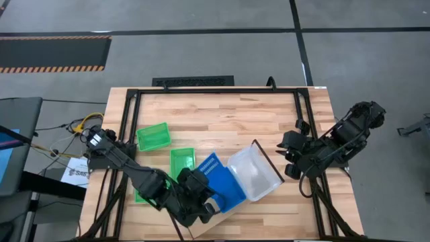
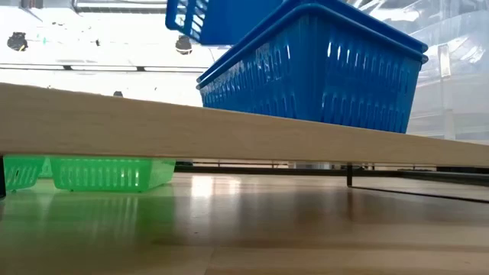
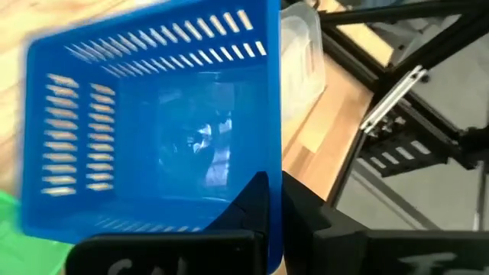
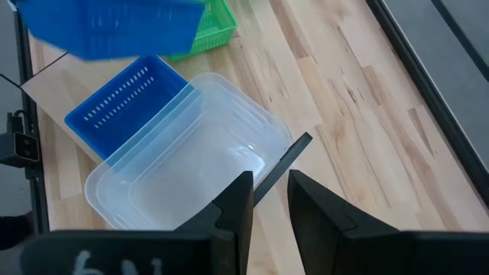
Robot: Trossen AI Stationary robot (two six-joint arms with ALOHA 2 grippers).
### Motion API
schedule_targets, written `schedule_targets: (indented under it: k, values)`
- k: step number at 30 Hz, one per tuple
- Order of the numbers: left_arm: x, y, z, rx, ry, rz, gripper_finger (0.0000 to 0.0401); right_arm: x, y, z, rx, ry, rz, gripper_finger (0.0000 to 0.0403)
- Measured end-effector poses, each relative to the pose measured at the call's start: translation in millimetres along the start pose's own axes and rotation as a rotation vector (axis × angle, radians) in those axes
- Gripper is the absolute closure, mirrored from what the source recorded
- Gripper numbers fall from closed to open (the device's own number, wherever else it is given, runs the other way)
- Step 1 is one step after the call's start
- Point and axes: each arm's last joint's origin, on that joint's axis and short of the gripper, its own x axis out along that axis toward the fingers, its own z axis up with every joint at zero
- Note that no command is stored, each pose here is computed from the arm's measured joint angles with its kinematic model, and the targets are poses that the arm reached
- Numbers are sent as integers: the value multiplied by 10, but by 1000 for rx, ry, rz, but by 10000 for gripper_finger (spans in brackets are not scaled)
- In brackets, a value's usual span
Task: Stack baskets on shelf by color
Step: Stack the blue basket on top of the other blue baskets on the shelf
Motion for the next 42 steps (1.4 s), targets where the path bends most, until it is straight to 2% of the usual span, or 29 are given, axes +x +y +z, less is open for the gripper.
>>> schedule_targets:
  k: [3,10,18,26,35,42]
  values:
    - [56,-34,-79,3,6,6,401,1,2,0,-1,0,0,297]
    - [149,-132,-102,3,22,-68,401,1,3,0,-25,1,0,297]
    - [172,-106,-77,86,59,-70,401,-10,16,-13,-30,2,9,297]
    - [255,-72,-28,104,79,-57,401,-9,16,-12,-26,2,10,297]
    - [506,-50,-101,120,199,-46,401,-8,18,-12,-25,4,11,297]
    - [564,-42,-76,126,198,-46,394,-8,18,-12,-26,5,11,297]
